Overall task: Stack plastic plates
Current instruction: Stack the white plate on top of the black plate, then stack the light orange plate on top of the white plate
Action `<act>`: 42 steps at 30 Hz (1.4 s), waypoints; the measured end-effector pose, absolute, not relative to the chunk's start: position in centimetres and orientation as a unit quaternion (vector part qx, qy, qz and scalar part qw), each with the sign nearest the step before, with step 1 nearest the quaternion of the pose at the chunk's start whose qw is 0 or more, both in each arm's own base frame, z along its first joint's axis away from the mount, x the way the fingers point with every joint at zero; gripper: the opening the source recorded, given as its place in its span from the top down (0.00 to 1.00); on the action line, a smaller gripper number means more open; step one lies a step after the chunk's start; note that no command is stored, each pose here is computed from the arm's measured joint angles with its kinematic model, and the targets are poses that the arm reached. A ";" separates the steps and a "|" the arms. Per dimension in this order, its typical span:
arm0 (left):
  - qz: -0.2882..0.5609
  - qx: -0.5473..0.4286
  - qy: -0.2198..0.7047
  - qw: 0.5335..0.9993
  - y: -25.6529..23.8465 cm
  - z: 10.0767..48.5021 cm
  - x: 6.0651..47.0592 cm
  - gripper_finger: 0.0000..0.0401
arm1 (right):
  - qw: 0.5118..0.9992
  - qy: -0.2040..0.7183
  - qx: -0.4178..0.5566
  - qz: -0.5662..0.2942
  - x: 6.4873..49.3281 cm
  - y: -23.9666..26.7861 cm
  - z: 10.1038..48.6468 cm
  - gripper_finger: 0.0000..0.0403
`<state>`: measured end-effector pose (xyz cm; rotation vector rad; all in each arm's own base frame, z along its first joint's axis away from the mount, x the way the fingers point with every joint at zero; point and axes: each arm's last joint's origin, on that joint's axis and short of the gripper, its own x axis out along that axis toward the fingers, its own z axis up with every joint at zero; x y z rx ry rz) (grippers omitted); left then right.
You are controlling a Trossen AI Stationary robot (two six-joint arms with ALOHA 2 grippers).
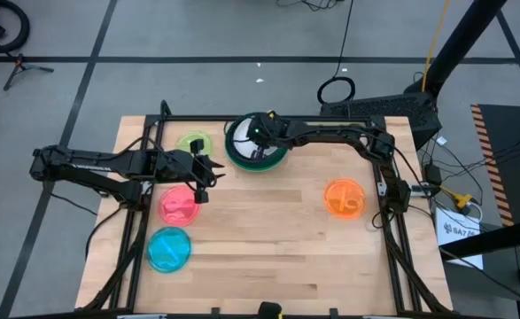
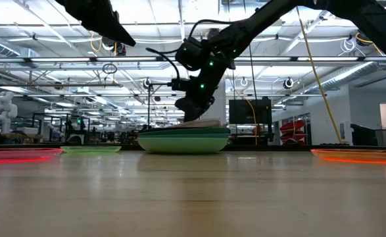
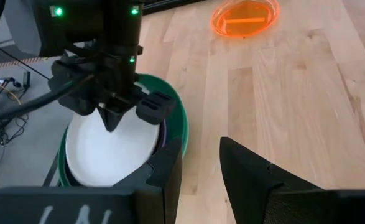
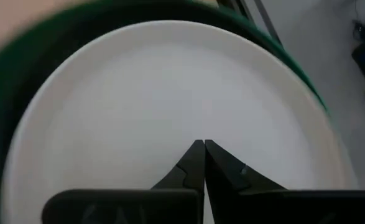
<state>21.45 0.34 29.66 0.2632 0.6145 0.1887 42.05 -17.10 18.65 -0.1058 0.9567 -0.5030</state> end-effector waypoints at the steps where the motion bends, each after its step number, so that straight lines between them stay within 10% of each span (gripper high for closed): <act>1: 0.092 0.129 0.301 0.940 0.3 29.7 21.4 0.71 | 0.859 0.450 -0.053 -0.238 42.2 -16.9 18.7 1.00; 26: 0.131 0.051 0.322 0.936 0.6 29.2 21.1 0.71 | 0.888 0.424 -0.060 -0.166 32.2 -5.6 21.4 1.00; 42: 0.136 0.038 0.318 0.938 0.6 29.2 21.1 0.71 | 0.848 0.475 0.166 -0.165 26.6 -1.4 21.4 0.98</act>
